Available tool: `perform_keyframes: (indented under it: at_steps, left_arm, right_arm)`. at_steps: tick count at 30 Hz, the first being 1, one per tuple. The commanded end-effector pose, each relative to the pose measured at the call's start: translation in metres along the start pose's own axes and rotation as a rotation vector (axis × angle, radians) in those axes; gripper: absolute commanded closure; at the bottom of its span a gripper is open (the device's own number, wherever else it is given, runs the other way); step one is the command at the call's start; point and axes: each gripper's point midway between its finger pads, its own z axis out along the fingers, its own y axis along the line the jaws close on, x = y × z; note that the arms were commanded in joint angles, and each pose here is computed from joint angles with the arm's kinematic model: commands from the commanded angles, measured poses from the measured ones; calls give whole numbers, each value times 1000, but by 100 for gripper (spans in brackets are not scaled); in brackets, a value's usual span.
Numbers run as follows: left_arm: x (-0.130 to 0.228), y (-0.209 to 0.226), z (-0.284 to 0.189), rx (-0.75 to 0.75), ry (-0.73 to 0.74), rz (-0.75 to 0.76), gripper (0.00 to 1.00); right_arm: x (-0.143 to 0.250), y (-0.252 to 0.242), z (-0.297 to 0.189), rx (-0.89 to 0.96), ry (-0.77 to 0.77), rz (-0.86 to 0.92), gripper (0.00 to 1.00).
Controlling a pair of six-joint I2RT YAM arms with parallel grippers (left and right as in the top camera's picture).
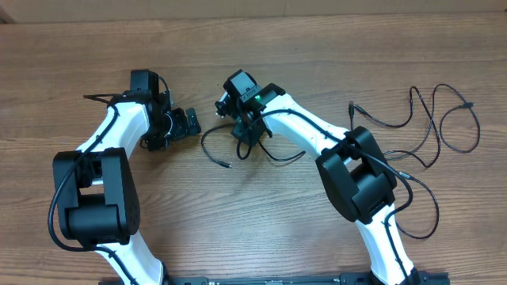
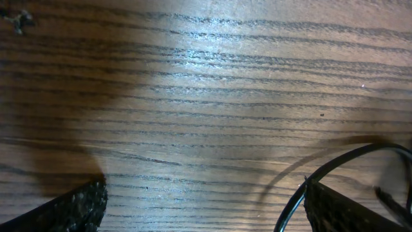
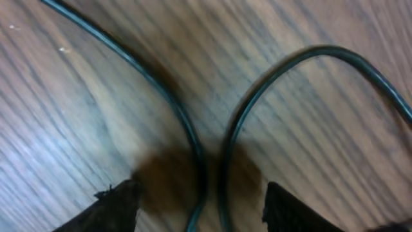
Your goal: Untangle cables
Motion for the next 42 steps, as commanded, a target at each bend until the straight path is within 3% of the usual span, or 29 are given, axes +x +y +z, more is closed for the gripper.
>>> perform_keyframes:
  at_steps: [1,3,5,11,14,20,28,36,42]
  left_arm:
    - [45,44,43,-120,165,-60,0]
    - [45,44,43,-120,165,-60,1]
    - [45,44,43,-120,165,-60,1]
    - [46,44,43,-120,165,-60,0]
    - [46,44,43,-120,165,-60,1]
    - [46,43,43,-120,165,-57,0]
    - [46,43,43,-120,165,-56,1]
    - [46,43,43,-119,165,-56,0]
    - [46,43,43,-119,165,-56,0]
  right_arm:
    - [14,-12,12,24,48,1,39]
    - [17,-11,12,20,60,-4,50]
    - [23,-9,12,9,86,-22,68]
    - [47,-1,9,-30,179,-30,72]
    - [52,-1,8,-37,197,-27,96]
    - [48,-1,6,-37,185,-1,96]
    - [9,-46,-57,58,32,287,96]
    - [28,-105,-97,154,-25,622,96]
    - [69,-147,-104,182,8,825,96]
